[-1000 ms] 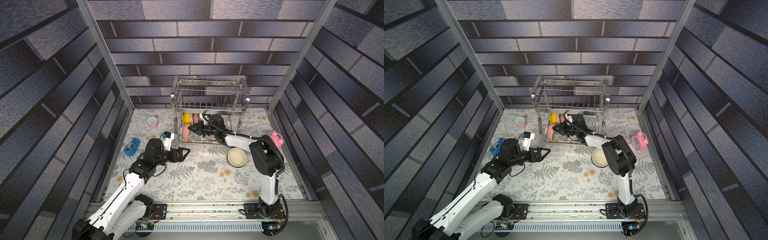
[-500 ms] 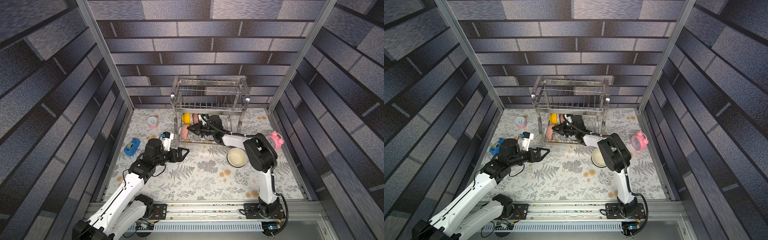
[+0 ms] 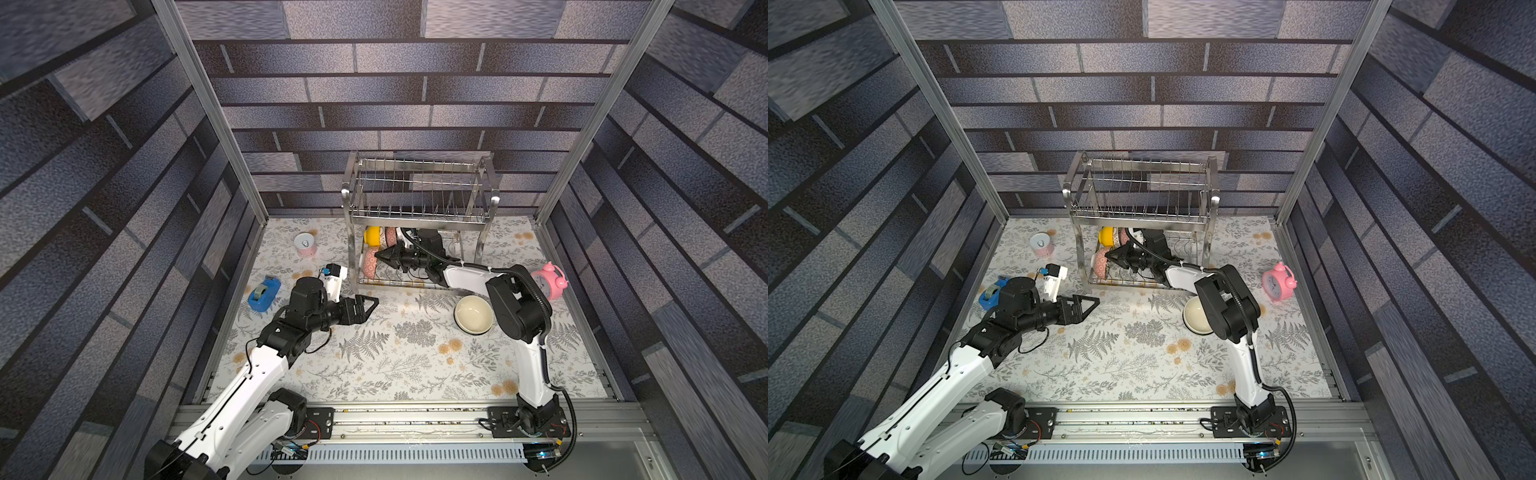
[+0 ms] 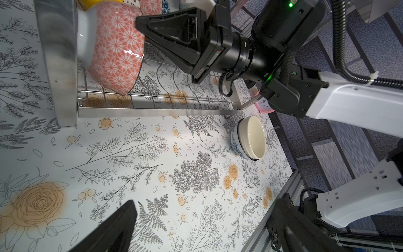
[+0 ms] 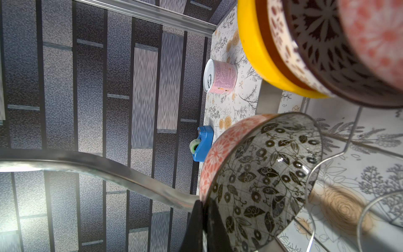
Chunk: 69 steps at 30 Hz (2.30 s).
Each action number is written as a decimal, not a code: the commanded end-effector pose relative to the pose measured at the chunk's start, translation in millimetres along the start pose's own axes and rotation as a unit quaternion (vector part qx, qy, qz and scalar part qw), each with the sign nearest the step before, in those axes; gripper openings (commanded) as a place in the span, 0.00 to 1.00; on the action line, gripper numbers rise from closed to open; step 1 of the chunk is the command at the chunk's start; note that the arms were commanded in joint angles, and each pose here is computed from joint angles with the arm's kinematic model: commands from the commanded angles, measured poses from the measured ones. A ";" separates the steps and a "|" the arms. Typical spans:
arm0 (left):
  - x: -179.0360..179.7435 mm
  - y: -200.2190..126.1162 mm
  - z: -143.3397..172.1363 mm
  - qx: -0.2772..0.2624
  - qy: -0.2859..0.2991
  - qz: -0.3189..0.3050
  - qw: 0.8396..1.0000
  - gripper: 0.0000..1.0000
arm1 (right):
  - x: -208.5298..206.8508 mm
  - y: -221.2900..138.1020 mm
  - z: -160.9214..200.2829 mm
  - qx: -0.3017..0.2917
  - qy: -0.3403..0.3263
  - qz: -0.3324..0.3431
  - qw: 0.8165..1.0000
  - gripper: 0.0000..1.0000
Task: Load bowls into a dish rack
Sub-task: Place the bowl in the dish rack.
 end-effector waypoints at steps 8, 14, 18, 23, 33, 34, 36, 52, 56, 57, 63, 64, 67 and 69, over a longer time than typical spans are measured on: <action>-1.6 -1.2 -2.7 0.004 0.000 0.003 1.000 1.00 | 0.6 3.6 -5.0 0.005 -0.023 0.002 1.000 0.09; -0.4 -0.7 -1.6 0.008 0.001 -0.001 1.000 1.00 | 10.0 -2.5 -3.2 0.002 -0.032 -0.003 0.999 0.23; -0.9 -1.7 -3.8 0.010 0.004 -0.004 1.000 1.00 | 16.9 -10.5 1.0 -0.001 -0.040 -0.005 0.999 0.35; -0.6 -4.0 -6.3 0.004 0.004 -0.008 1.000 1.00 | 25.4 -24.4 9.0 -0.006 -0.054 -0.002 0.999 0.46; 1.5 -3.2 -7.9 0.001 -0.001 -0.010 1.000 1.00 | 23.7 -55.2 37.5 -0.002 -0.073 0.019 0.997 0.61; 2.5 -2.4 -6.9 0.003 -0.004 -0.011 1.000 1.00 | 23.1 -59.6 41.2 -0.003 -0.078 0.025 0.997 0.64; 3.7 -1.4 -7.0 0.000 -0.006 -0.011 1.000 0.99 | 21.6 -68.0 48.4 -0.004 -0.088 0.038 0.995 0.68; -1.8 18.7 -10.5 0.025 -0.003 0.032 0.999 1.00 | 2.5 -124.8 106.5 0.020 -0.174 0.179 0.968 0.88; -7.4 24.8 -8.1 0.039 0.010 0.044 0.998 1.00 | 2.2 -132.8 121.8 0.034 -0.220 0.238 0.945 0.95; -8.5 27.2 -5.9 0.046 0.011 0.047 0.998 1.00 | 2.3 -135.3 126.0 0.038 -0.234 0.257 0.937 0.95; -14.6 37.5 4.3 0.066 0.021 0.058 0.996 1.00 | -6.0 -156.2 141.1 0.039 -0.279 0.362 0.888 0.97; -15.8 38.4 6.5 0.069 0.023 0.059 0.996 1.00 | -7.9 -160.2 142.2 0.037 -0.283 0.376 0.881 0.97; -19.8 39.6 5.3 0.063 0.034 0.062 0.996 1.00 | -14.2 -170.3 145.9 0.029 -0.288 0.406 0.867 1.00; -21.8 40.7 5.7 0.062 0.038 0.063 0.995 1.00 | -17.0 -177.0 149.1 0.024 -0.292 0.422 0.858 1.00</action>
Point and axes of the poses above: each gripper's point midway between its finger pads, its own y axis out along the fingers, its own x axis along the line the jaws close on, z = x × y, the point moved 5 cm from there along -y, back along the fingers, and after that the axes turned 3 degrees about y, right-handed, at the moved point
